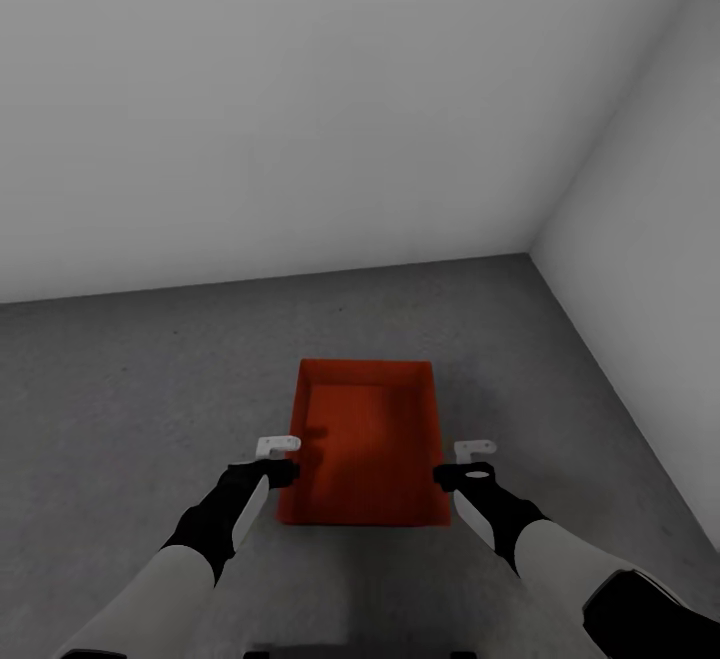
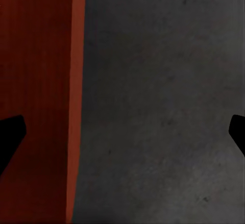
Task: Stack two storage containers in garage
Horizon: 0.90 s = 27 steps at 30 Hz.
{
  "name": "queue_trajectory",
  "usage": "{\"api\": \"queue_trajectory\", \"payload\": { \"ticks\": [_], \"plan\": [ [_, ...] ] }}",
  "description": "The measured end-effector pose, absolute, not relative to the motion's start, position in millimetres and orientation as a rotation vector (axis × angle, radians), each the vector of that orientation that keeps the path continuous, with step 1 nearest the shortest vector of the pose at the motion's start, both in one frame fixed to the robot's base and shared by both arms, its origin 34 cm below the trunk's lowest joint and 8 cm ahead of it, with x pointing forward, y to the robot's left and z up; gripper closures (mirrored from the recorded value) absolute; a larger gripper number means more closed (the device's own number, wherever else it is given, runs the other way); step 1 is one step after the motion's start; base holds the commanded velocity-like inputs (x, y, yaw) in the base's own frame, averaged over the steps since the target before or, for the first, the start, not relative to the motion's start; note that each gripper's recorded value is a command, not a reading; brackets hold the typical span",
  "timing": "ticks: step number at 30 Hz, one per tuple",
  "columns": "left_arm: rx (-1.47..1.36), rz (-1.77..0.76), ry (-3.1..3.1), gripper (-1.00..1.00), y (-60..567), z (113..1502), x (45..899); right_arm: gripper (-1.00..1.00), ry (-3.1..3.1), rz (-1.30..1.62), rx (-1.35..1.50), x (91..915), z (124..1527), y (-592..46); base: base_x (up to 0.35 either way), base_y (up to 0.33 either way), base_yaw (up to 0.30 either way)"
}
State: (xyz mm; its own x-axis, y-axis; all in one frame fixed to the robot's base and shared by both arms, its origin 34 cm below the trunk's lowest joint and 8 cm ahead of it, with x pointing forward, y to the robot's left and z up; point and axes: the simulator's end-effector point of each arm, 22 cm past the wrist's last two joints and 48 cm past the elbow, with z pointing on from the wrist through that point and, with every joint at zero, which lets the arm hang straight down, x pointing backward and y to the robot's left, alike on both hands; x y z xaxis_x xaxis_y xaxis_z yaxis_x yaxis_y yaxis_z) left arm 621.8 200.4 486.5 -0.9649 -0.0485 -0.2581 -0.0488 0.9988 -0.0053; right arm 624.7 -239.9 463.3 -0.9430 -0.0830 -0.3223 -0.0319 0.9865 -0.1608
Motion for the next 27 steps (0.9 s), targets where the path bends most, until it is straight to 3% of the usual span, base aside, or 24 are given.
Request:
{"api": "queue_trajectory", "payload": {
  "ticks": [27],
  "plan": [
    [-0.068,0.001,2.879,-1.0,200,526,620,-1.0,2.799,-0.219,-0.083,622,503,-239,0.0,0.0,0.0]
  ]
}}
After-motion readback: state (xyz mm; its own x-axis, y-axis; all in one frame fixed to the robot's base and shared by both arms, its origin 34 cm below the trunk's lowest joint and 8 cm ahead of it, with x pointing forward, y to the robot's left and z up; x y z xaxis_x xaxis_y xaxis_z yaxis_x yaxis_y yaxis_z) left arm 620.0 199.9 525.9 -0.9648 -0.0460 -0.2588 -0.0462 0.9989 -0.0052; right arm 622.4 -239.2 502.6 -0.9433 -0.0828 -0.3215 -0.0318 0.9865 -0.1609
